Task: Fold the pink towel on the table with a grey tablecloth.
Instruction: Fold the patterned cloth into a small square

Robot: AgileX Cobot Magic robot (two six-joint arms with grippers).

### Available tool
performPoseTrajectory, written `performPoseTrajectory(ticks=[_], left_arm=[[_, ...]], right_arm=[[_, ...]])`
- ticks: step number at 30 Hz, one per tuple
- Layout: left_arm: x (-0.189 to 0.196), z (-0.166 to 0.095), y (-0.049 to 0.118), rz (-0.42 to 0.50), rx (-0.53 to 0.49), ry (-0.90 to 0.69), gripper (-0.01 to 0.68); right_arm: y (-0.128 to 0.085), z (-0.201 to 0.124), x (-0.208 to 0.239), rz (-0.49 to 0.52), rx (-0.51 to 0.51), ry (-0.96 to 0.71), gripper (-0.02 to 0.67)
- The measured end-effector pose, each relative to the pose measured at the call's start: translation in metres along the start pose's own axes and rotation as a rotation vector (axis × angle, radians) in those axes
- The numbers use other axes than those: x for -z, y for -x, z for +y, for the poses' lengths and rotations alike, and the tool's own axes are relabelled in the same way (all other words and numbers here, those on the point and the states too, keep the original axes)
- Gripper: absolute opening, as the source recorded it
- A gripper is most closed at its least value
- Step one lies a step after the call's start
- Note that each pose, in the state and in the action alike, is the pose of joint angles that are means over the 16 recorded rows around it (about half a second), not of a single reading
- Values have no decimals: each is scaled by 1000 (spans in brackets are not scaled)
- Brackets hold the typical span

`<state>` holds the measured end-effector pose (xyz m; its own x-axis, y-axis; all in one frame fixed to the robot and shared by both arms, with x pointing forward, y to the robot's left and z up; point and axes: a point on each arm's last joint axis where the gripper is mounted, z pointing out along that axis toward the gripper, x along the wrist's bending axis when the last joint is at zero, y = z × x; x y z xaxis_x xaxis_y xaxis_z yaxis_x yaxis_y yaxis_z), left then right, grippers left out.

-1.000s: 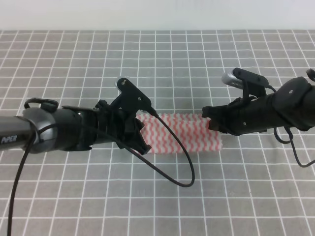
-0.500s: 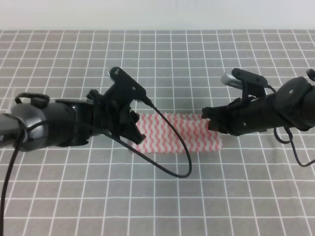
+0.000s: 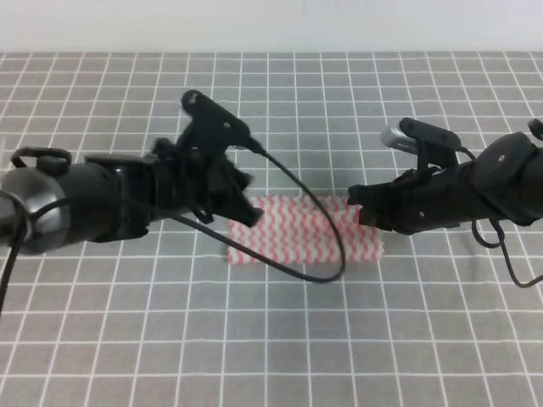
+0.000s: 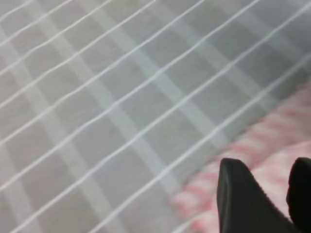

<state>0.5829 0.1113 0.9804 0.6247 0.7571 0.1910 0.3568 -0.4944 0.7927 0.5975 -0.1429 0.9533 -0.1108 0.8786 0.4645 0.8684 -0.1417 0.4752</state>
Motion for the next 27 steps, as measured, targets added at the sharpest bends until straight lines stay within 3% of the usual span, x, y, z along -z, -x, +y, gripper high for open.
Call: performPoseTrajectory(ticks=[12, 27], left_arm=[[-19, -11, 23, -223, 99, 17, 212], [-28, -21, 27, -249, 97, -8, 213]], right_arm=[[0, 0, 0, 0, 2, 2, -15], [1, 3, 0, -10, -8, 31, -14]])
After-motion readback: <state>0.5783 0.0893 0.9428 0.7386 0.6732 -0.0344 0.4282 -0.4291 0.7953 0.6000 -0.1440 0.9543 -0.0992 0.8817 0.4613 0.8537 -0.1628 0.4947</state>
